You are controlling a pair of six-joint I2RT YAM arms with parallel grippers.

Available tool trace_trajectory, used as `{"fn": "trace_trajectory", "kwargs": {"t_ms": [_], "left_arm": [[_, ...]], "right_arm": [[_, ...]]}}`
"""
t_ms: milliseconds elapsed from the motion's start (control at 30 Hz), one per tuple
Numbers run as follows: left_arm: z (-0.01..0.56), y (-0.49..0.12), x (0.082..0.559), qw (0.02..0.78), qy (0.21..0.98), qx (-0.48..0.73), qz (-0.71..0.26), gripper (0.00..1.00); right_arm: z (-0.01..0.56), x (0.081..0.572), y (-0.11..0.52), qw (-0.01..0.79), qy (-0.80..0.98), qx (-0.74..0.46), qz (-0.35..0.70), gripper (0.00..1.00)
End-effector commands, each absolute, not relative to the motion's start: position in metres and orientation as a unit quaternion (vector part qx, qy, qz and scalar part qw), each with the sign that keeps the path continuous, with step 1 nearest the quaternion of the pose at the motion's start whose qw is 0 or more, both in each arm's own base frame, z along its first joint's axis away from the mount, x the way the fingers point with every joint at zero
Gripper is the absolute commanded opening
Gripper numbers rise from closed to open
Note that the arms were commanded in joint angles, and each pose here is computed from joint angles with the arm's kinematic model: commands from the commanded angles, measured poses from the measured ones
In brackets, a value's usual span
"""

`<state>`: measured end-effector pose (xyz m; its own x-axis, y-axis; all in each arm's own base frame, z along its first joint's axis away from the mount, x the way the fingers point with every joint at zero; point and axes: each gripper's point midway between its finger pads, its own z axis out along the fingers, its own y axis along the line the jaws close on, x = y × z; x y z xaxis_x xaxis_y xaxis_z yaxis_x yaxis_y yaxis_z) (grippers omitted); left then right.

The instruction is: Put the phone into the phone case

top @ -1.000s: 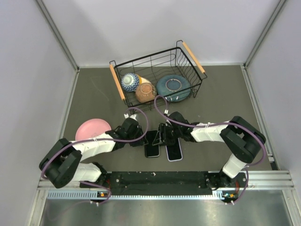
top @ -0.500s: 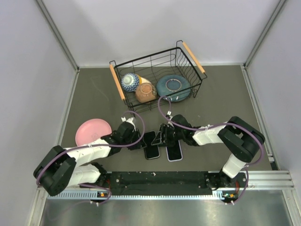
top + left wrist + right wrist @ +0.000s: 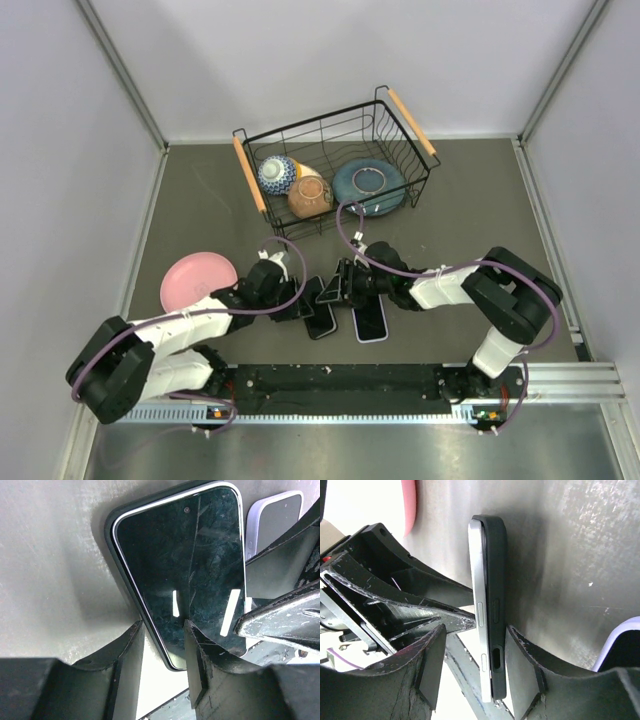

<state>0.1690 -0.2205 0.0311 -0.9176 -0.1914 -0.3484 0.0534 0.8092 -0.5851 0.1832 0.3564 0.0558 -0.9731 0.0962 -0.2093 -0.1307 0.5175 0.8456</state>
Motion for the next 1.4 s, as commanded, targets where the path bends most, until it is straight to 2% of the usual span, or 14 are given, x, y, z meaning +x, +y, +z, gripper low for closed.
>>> {"fn": "trace_trajectory", "kwargs": {"t_ms": [0, 133, 400, 533, 600, 633, 733, 800, 933, 1167, 1267, 1367], "left_arm": [[0.042, -0.228, 0.164, 0.201, 0.922, -0.021, -0.331, 0.42], [0.042, -0.227, 0.164, 0.201, 0.922, -0.022, -0.330, 0.44], [0.037, -0.224, 0.162, 0.194, 0.929, -0.017, -0.316, 0.46], [0.035, -0.220, 0.163, 0.195, 0.932, -0.018, -0.304, 0.47], [0.035, -0.220, 0.163, 0.194, 0.933, -0.020, -0.302, 0.47], [0.035, -0.219, 0.163, 0.195, 0.933, -0.020, -0.303, 0.47], [0.034, -0.217, 0.162, 0.195, 0.935, -0.023, -0.297, 0.47], [0.033, -0.215, 0.162, 0.194, 0.936, -0.022, -0.292, 0.48], [0.033, -0.211, 0.162, 0.197, 0.939, -0.020, -0.282, 0.47], [0.035, -0.209, 0.162, 0.202, 0.937, -0.026, -0.284, 0.41], [0.035, -0.208, 0.162, 0.202, 0.938, -0.024, -0.280, 0.41], [0.034, -0.207, 0.162, 0.201, 0.939, -0.024, -0.277, 0.42]], "right_arm": [[0.084, 0.188, 0.372, 0.139, 0.829, -0.033, 0.540, 0.48], [0.086, 0.186, 0.374, 0.134, 0.822, -0.032, 0.553, 0.40], [0.088, 0.185, 0.377, 0.128, 0.816, -0.033, 0.563, 0.34], [0.089, 0.183, 0.380, 0.121, 0.810, -0.037, 0.572, 0.21], [0.091, 0.182, 0.381, 0.118, 0.805, -0.039, 0.580, 0.23], [0.100, 0.179, 0.384, 0.116, 0.793, -0.047, 0.596, 0.31], [0.105, 0.176, 0.385, 0.106, 0.781, -0.044, 0.614, 0.42], [0.107, 0.175, 0.385, 0.107, 0.775, -0.044, 0.621, 0.42], [0.108, 0.174, 0.386, 0.103, 0.770, -0.042, 0.628, 0.36], [0.108, 0.172, 0.386, 0.096, 0.760, -0.037, 0.642, 0.34], [0.106, 0.172, 0.386, 0.096, 0.764, -0.037, 0.637, 0.29], [0.103, 0.174, 0.385, 0.099, 0.773, -0.036, 0.626, 0.17]]}}
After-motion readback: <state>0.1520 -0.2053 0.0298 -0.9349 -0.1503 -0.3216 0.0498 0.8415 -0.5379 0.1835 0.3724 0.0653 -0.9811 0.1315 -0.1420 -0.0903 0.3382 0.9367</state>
